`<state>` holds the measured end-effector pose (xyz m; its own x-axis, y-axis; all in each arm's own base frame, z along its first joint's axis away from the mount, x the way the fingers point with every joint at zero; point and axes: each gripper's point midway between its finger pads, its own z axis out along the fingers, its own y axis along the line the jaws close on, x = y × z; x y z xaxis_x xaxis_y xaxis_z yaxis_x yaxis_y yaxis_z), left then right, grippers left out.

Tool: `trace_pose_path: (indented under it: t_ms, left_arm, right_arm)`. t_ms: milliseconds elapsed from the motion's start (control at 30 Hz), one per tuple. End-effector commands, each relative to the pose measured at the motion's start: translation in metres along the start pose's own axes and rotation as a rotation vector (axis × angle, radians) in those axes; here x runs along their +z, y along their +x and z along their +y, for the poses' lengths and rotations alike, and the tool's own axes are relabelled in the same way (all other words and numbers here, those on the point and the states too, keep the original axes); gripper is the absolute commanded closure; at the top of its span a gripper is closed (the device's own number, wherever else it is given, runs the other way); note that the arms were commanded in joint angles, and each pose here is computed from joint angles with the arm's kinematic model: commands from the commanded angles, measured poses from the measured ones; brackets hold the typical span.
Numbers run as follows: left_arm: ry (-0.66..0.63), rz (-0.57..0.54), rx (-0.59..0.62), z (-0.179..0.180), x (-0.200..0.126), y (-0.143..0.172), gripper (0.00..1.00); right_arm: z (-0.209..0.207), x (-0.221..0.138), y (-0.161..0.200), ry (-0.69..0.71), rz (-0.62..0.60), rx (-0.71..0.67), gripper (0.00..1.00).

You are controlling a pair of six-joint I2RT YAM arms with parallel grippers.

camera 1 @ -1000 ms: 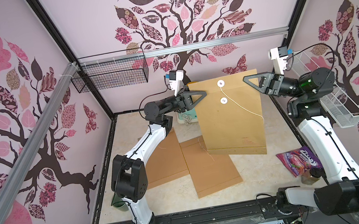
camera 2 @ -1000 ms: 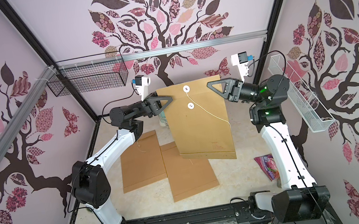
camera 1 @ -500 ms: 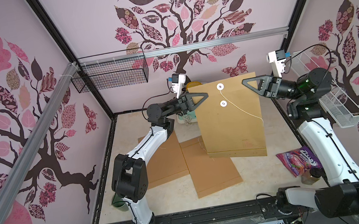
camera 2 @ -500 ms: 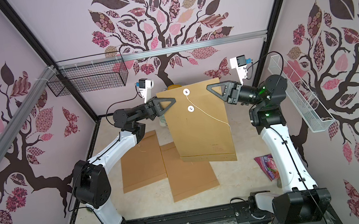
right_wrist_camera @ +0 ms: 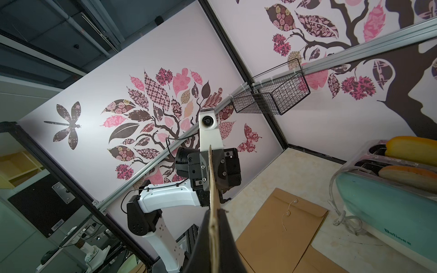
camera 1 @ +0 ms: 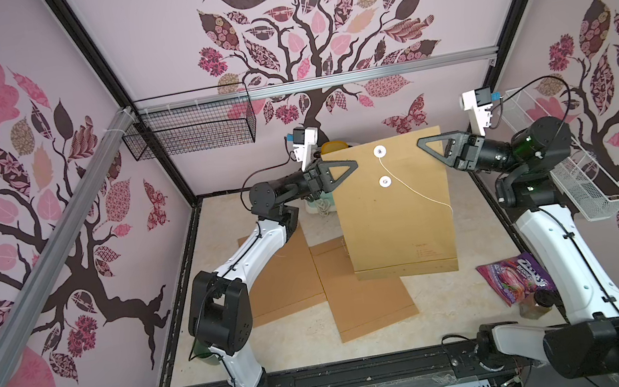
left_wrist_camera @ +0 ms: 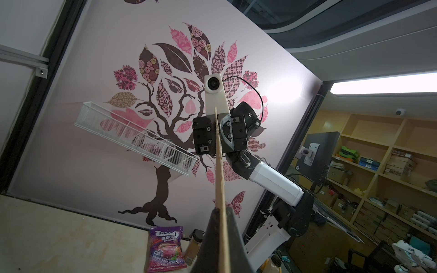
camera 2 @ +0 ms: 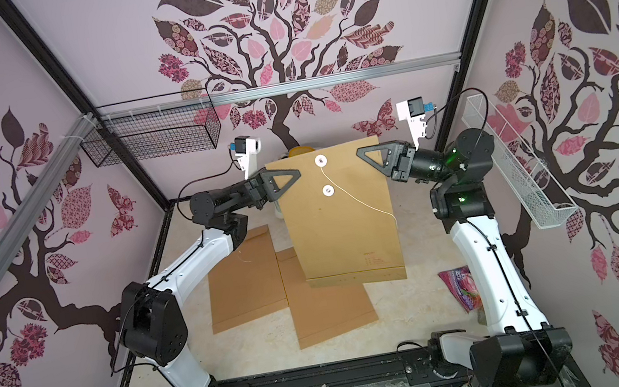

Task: Close the mouth of the file bag
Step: Pick up the file bag from the center of the board.

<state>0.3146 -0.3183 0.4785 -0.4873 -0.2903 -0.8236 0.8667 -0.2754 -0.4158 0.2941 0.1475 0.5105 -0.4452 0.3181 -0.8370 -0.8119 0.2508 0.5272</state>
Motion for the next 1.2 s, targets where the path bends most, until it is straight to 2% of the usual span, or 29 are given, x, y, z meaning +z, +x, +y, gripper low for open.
trace_pose_path:
  t_ms: [0, 200, 267, 433, 500, 633, 733, 867, 967, 1100, 1167]
  left_arm:
    - [-0.004, -0.046, 0.023, -0.01, -0.003, -0.014, 1.0]
    - [-0.048, -0.067, -0.048, 0.009, -0.014, -0.017, 1.0]
    - [-0.082, -0.08, -0.074, 0.015, -0.017, -0.018, 1.0]
    - [-0.2, -0.028, -0.127, 0.028, -0.018, -0.003, 1.0]
    - [-0.277, -0.003, -0.164, 0.036, -0.021, 0.009, 1.0]
    - [-0.359, 0.013, -0.185, 0.039, -0.024, 0.02, 1.0]
    - [-0.45, 0.01, -0.288, 0.055, -0.032, 0.024, 1.0]
    - [-0.406, -0.038, -0.419, 0.056, -0.03, 0.022, 1.0]
    - [-0.439, -0.039, -0.523, 0.068, -0.035, 0.03, 1.0]
    - [-0.453, -0.05, -0.542, 0.068, -0.039, 0.029, 1.0]
    - [-0.454, -0.055, -0.551, 0.066, -0.039, 0.028, 1.0]
  right_arm:
    - [-0.002, -0.002, 0.008, 0.042, 0.01, -0.008, 0.84]
    - [-0.012, -0.006, 0.014, 0.12, 0.012, -0.011, 0.49]
    - [-0.018, -0.01, 0.016, 0.185, 0.009, -0.015, 0.47]
    - [-0.026, -0.027, 0.014, 0.358, -0.065, -0.116, 0.37]
    - [-0.026, -0.035, 0.016, 0.412, -0.076, -0.164, 0.37]
    - [-0.018, -0.045, 0.032, 0.463, -0.014, -0.21, 0.38]
    - [-0.017, -0.051, 0.042, 0.49, -0.004, -0.225, 0.38]
    - [-0.02, -0.052, 0.057, 0.468, 0.007, -0.226, 0.38]
    - [-0.019, -0.045, 0.067, 0.403, 0.055, -0.178, 0.4]
    - [-0.033, -0.038, 0.077, 0.359, 0.101, -0.146, 0.4]
    - [-0.04, -0.036, 0.078, 0.343, 0.097, -0.193, 0.4]
